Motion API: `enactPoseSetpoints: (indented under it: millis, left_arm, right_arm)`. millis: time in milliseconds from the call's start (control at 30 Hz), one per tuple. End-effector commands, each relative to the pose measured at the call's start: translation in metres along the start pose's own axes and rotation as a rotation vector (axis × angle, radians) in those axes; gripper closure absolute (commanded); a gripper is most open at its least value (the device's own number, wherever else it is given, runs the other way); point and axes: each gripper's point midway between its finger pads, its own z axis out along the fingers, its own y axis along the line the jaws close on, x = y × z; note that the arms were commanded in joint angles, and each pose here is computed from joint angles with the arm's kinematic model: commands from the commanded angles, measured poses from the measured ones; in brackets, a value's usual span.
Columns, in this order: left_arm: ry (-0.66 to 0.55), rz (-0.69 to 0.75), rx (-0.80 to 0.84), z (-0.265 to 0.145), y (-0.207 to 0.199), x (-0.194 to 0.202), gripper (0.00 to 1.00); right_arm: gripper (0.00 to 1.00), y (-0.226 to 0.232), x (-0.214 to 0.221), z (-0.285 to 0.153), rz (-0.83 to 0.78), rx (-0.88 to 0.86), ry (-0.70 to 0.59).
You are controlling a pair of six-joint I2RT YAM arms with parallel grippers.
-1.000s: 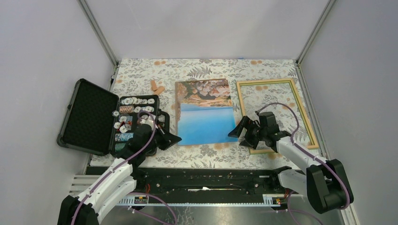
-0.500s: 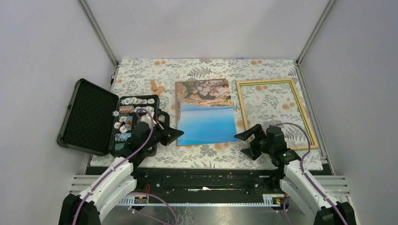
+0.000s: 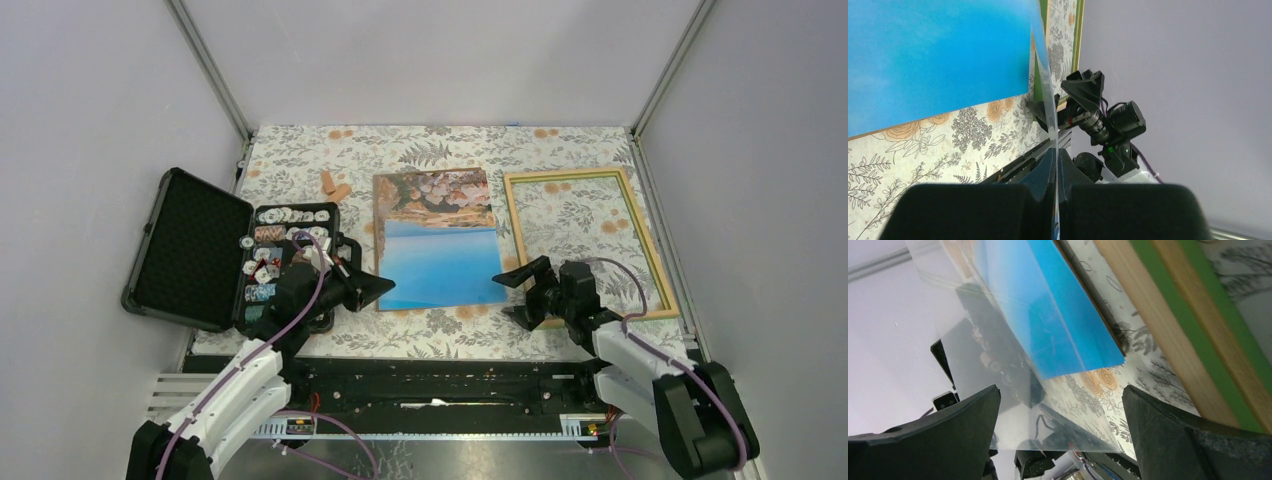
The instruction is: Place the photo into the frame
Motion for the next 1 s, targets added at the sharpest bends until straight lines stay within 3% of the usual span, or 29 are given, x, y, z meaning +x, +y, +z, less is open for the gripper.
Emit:
enactPoseSetpoints:
  millis: [0, 200, 367, 600, 967]
  left_arm:
    - [0.046, 0.052, 0.053, -0.006, -0.012, 0.008, 1.0]
    - [0.085, 0.068, 0.045, -0.008, -0.005, 0.016, 1.0]
    - [0.108, 0.095, 0.038, -0.011, -0.001, 0.021, 1.0]
    - [0.15, 0.149, 0.031, -0.017, 0.006, 0.031, 1.0]
    - [0.189, 0.231, 0.042, -0.025, 0.016, 0.041, 1.0]
  right_arm:
    - [0.01, 0.046, 0.002, 0.0, -0.175, -0.18, 0.07]
    - [0.05, 0.059, -0.001, 0.002, -0.365, -0.24, 0.164]
    - [0.16, 0.071, -0.012, 0.005, -0.429, -0.283, 0.219]
    - [0.27, 0.093, -0.021, 0.007, -0.456, -0.338, 0.311]
    - [0.34, 0.095, -0.032, 0.026, -0.46, -0.304, 0.36]
